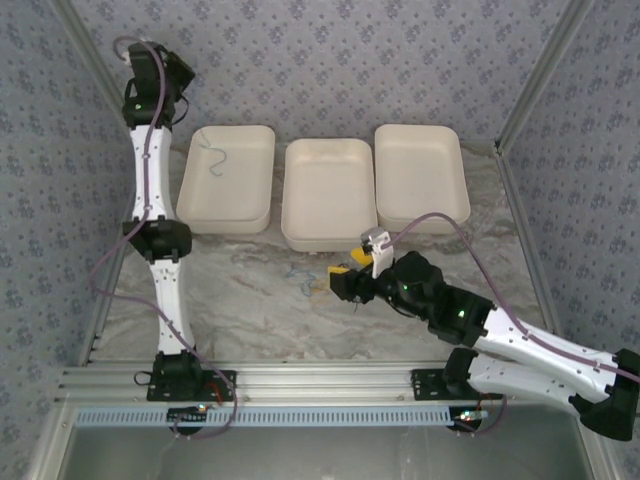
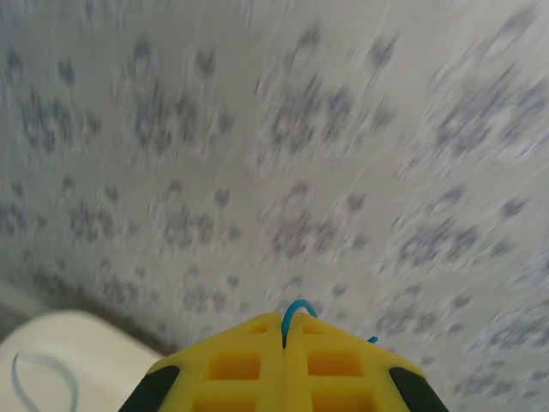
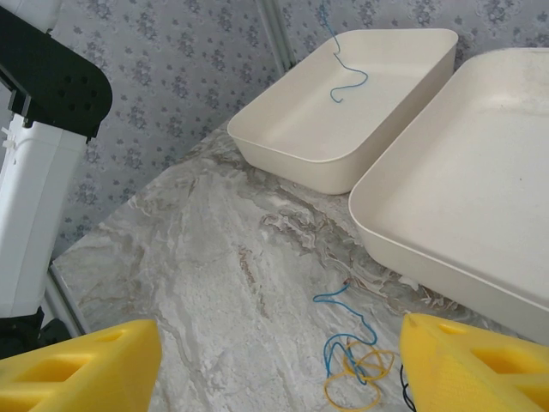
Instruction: Untangle the cables
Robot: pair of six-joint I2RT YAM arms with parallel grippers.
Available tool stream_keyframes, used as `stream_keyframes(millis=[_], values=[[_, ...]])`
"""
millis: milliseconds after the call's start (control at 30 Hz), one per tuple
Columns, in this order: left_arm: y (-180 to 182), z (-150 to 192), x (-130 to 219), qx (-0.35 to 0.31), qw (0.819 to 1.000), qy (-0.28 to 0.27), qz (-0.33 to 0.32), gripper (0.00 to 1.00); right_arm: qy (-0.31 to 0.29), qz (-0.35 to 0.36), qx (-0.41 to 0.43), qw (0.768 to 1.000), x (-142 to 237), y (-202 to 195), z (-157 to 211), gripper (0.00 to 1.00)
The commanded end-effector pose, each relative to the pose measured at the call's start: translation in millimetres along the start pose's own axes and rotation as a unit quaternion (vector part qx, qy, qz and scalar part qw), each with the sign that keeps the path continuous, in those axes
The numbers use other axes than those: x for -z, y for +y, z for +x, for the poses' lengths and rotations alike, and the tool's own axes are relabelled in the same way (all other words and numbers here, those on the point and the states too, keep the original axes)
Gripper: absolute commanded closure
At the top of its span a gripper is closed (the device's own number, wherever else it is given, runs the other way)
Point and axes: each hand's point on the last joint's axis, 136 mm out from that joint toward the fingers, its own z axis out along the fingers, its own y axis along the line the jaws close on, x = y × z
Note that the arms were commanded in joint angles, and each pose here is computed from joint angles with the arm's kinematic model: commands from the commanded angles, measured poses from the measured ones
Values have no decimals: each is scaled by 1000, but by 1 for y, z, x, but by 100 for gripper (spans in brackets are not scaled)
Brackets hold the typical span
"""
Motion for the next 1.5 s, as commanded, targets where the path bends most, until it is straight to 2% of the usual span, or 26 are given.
stream_keyframes(millis=[0, 200, 367, 467, 800, 833, 933, 1000, 1300, 1467], values=[[5, 56, 6, -16, 994, 103, -24, 100, 5, 17, -8, 1000, 3, -10, 5, 24], [23, 120, 21, -75, 974, 188, -105, 100, 0, 18, -13, 1000, 2, -12, 3, 24], [49, 149, 40, -102, 951, 226, -186, 100, 0, 15, -15, 1000, 4, -11, 2, 24], [58, 167, 47, -119, 947, 228, -192, 100, -2, 17, -14, 1000, 5, -13, 2, 24], [122, 229, 89, -83, 932, 265, -232, 99, -2, 18, -16, 1000, 5, -14, -1, 24], [125, 232, 91, -83, 931, 268, -234, 93, -2, 18, -16, 1000, 4, -14, -1, 24], [134, 233, 94, -91, 926, 269, -249, 64, -2, 13, -21, 1000, 3, -12, -1, 24], [139, 231, 96, -96, 922, 269, -262, 53, -2, 12, -24, 1000, 4, -12, -1, 24], [155, 193, 115, -128, 916, 218, -311, 46, 1, 26, -27, 999, 9, -17, 2, 24], [127, 186, 128, -130, 934, 198, -268, 42, 20, 64, -23, 997, 6, -28, 9, 26]])
